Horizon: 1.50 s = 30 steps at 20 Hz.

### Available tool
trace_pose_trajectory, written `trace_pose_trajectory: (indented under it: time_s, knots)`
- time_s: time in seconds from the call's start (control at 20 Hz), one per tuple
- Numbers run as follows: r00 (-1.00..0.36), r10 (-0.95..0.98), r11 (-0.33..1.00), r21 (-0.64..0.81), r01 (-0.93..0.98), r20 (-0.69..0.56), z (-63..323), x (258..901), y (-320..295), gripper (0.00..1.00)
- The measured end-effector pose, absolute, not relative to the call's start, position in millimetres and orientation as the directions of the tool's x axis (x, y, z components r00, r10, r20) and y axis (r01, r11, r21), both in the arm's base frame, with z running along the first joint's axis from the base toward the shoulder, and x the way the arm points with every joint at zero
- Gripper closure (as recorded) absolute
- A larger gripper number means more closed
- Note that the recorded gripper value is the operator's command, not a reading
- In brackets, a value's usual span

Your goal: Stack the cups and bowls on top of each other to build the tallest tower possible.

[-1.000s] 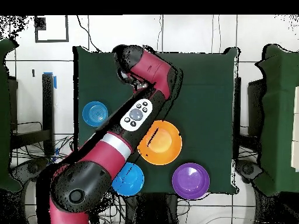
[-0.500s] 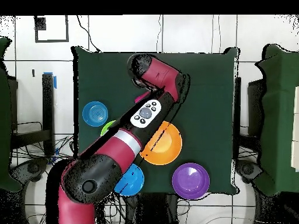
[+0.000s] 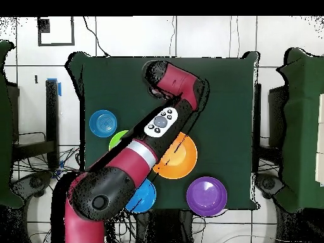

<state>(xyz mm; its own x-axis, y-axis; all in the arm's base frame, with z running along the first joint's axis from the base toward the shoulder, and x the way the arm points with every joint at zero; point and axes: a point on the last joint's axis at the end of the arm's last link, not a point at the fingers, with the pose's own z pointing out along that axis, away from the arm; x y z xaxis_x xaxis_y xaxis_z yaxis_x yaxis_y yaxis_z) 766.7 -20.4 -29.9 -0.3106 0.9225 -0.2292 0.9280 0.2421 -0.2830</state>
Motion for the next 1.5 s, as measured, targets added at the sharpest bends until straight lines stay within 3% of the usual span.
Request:
trace_pose_trajectory:
  time_s: [1.05, 1.5]
  knots:
    - [-0.272, 0.930, 0.235, -0.167, 0.958, -0.249, 85, 783, -41, 1.00]
    - [-0.242, 0.922, 0.224, -0.093, 0.970, -0.301, 102, 754, -70, 1.00]
